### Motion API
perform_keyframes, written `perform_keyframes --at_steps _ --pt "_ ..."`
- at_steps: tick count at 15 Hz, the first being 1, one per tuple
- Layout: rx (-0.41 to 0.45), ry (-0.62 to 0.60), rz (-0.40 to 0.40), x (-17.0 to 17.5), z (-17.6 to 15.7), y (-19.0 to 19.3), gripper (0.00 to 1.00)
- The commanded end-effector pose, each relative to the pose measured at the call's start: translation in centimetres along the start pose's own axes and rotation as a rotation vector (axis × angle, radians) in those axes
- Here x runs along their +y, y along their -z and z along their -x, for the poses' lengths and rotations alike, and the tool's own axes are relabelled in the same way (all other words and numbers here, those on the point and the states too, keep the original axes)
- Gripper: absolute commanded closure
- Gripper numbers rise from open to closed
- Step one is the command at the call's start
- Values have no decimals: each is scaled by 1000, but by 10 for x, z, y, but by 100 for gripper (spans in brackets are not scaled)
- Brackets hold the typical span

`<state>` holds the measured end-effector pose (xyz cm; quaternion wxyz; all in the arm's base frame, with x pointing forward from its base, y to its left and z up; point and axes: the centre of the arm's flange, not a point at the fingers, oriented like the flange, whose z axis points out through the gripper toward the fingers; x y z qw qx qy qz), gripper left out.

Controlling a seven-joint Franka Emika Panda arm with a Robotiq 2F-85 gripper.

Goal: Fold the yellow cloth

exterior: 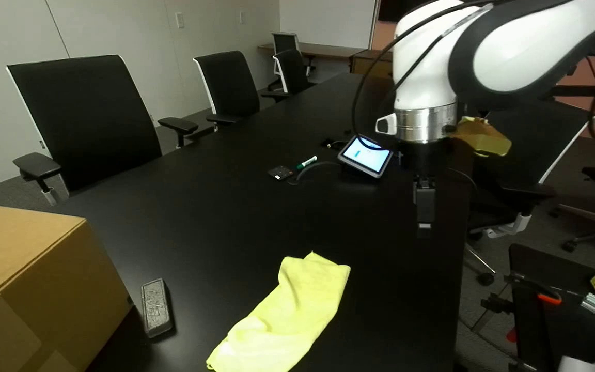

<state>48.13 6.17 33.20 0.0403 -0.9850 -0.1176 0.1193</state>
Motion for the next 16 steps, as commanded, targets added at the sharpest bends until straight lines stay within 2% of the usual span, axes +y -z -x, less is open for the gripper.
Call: perform_keyframes --at_steps 1,7,8,11,16 --pt "123 -13 7 -7 89 0 0" --pt "227 -50 26 -3 181 -17 0" --pt "147 -57 30 5 121 -20 0" --pt "180 -62 32 4 146 -22 0" --pt "192 -59 34 3 147 -18 0"
